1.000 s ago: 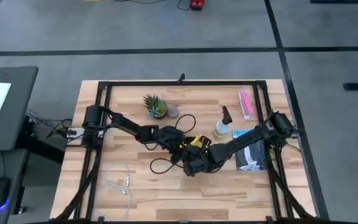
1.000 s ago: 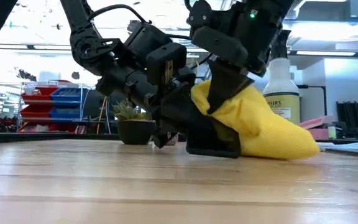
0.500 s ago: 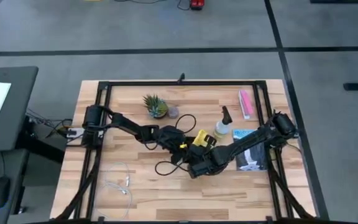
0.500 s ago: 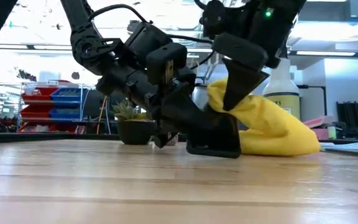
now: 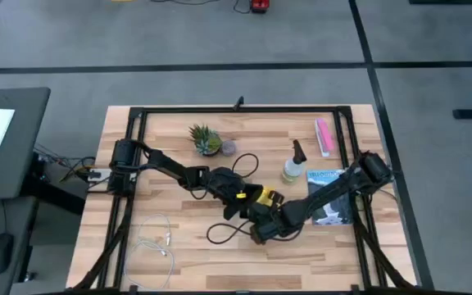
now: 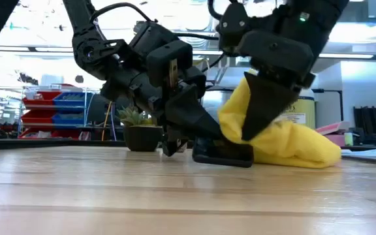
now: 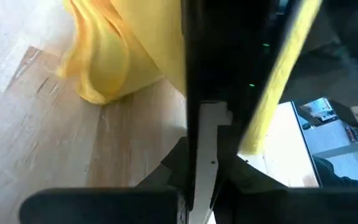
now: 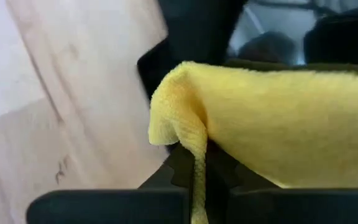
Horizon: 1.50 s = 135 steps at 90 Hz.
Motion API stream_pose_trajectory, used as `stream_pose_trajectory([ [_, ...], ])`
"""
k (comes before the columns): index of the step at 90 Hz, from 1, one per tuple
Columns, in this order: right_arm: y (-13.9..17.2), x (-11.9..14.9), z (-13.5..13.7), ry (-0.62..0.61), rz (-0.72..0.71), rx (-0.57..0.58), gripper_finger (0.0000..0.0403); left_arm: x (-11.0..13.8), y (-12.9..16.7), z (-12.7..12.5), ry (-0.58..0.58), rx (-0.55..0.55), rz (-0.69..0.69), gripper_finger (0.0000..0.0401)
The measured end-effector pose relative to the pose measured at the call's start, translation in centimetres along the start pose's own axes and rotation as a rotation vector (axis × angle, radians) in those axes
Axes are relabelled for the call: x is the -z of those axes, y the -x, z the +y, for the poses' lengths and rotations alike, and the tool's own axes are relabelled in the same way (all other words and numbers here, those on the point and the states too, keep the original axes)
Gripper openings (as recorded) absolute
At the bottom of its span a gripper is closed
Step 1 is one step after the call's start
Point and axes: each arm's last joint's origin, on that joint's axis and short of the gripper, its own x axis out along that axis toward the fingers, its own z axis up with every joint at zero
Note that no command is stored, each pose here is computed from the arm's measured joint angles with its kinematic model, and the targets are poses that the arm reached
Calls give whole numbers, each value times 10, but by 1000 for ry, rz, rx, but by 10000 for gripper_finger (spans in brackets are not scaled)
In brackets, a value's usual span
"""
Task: Apply microfiber cloth
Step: Wipe the front side of the cellphone using the yellow microfiber cloth
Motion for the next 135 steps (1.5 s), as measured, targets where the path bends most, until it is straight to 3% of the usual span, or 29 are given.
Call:
stream_pose_trajectory([
  [22,2,-1,0,10,16,6,0,-2,0,0,2,2,-22,10],
  [48,18,-32,-20,-7,-24,225,0,-1,-1,-5,-18,-11,-36,10],
  [81,31,-60,-27,60,-91,281,0,0,-2,-5,-33,-9,-21,10],
  [113,36,-53,-4,165,-86,109,0,4,-1,-4,-69,21,46,10],
  [135,11,-26,3,103,-59,-34,0,3,-1,-5,-66,23,28,10],
])
